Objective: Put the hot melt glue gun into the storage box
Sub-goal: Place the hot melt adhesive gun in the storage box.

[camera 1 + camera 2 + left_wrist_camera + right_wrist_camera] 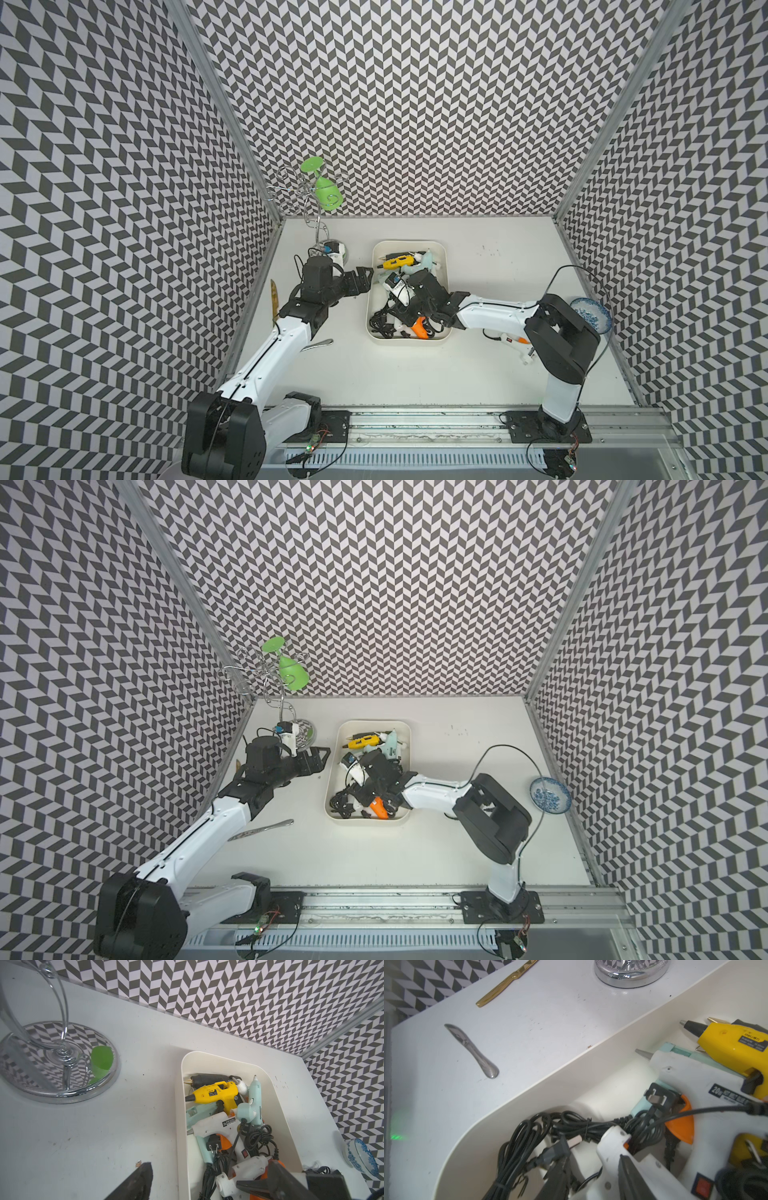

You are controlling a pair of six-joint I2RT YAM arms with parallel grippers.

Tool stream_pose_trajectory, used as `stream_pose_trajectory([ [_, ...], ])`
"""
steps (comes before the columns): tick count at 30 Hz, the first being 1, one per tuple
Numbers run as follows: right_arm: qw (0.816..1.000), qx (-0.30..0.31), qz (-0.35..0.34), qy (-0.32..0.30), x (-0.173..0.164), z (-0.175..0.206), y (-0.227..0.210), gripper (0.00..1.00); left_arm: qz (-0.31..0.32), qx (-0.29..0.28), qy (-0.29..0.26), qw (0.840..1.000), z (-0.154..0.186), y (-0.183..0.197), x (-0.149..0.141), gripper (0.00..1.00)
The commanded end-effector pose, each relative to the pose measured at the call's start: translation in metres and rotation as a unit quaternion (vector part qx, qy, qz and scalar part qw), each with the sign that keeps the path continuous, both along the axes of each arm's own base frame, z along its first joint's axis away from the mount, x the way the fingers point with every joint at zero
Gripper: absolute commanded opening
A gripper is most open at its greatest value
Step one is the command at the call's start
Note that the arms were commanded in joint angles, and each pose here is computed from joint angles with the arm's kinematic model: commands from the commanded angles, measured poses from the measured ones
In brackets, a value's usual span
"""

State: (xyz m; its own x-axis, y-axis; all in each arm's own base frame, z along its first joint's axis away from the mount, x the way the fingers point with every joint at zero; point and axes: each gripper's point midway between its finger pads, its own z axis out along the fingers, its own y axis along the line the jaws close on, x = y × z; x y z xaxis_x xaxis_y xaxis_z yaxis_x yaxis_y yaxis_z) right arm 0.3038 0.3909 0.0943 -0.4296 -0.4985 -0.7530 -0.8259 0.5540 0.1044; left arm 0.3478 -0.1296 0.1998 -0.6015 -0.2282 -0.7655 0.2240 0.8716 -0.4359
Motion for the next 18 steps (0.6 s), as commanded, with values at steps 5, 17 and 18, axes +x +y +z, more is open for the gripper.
stream_pose_trajectory([
  [5,0.994,0.085,-0.047,-0.050,0.033,0.095,-0.019,0.53,-0.094,0.023,-0.013,0.995,-0.015,-0.048,-0.023,0.90],
  [17,0.984,0.131,-0.114,0.024,0.130,0.063,-0.049,0.49,-0.190,0.004,0.041,0.981,-0.078,-0.110,-0.060,0.88],
  [18,0.984,0.136,-0.111,0.031,0.133,0.058,-0.045,0.49,-0.188,0.003,0.050,0.981,-0.086,-0.110,-0.062,0.88],
])
